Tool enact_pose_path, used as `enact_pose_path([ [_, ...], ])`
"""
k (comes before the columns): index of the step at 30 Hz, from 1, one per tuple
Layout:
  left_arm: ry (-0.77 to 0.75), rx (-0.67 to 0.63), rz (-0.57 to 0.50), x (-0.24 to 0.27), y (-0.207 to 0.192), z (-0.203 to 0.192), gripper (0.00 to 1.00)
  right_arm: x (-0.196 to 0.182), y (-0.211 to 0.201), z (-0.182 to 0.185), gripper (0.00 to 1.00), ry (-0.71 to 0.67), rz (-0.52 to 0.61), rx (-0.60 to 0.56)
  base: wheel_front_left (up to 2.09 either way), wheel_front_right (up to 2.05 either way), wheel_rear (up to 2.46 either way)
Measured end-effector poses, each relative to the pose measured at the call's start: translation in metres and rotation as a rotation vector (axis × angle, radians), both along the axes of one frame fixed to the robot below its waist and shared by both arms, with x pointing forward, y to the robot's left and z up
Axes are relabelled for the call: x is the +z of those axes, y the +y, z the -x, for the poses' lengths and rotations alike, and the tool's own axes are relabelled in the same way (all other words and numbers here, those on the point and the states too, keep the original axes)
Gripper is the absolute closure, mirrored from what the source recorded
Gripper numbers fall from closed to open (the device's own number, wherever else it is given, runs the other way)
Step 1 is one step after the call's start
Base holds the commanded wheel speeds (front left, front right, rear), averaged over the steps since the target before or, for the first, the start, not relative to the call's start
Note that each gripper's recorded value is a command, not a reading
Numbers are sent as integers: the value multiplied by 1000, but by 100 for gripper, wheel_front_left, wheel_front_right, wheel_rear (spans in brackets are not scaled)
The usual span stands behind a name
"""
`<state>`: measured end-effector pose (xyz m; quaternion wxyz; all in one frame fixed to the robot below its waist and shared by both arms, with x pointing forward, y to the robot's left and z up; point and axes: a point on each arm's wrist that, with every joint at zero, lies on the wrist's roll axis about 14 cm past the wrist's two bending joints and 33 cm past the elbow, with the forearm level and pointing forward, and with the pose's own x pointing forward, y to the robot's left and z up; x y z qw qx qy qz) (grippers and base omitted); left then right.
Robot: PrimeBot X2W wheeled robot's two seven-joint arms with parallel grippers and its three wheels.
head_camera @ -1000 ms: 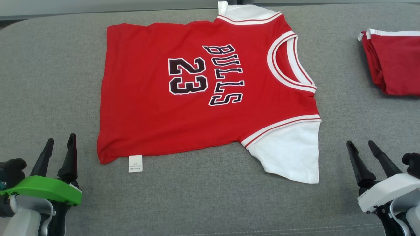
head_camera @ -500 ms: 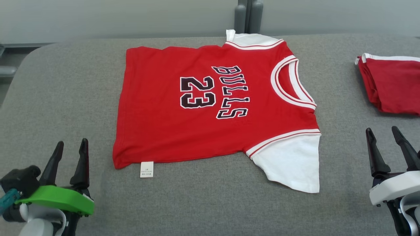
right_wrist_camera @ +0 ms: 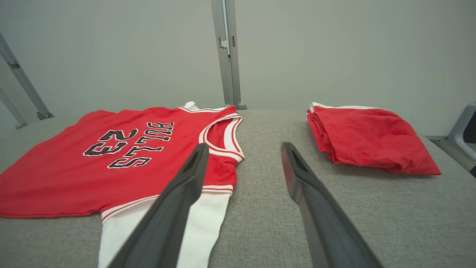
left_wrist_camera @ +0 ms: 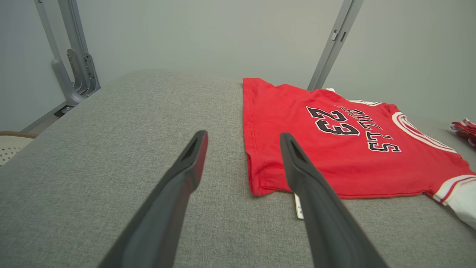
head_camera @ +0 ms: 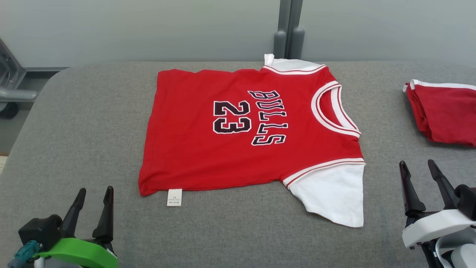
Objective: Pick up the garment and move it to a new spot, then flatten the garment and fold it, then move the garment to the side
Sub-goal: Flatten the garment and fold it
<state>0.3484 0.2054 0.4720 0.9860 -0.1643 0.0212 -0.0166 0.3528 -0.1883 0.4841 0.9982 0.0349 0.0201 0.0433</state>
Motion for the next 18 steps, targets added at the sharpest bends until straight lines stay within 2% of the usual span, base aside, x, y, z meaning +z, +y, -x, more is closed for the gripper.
enact_pose_path([
  [18,-1,-75,-1,-1,-28,-10,0,-4,-15,13,0,8,16,-60,0,0,0],
])
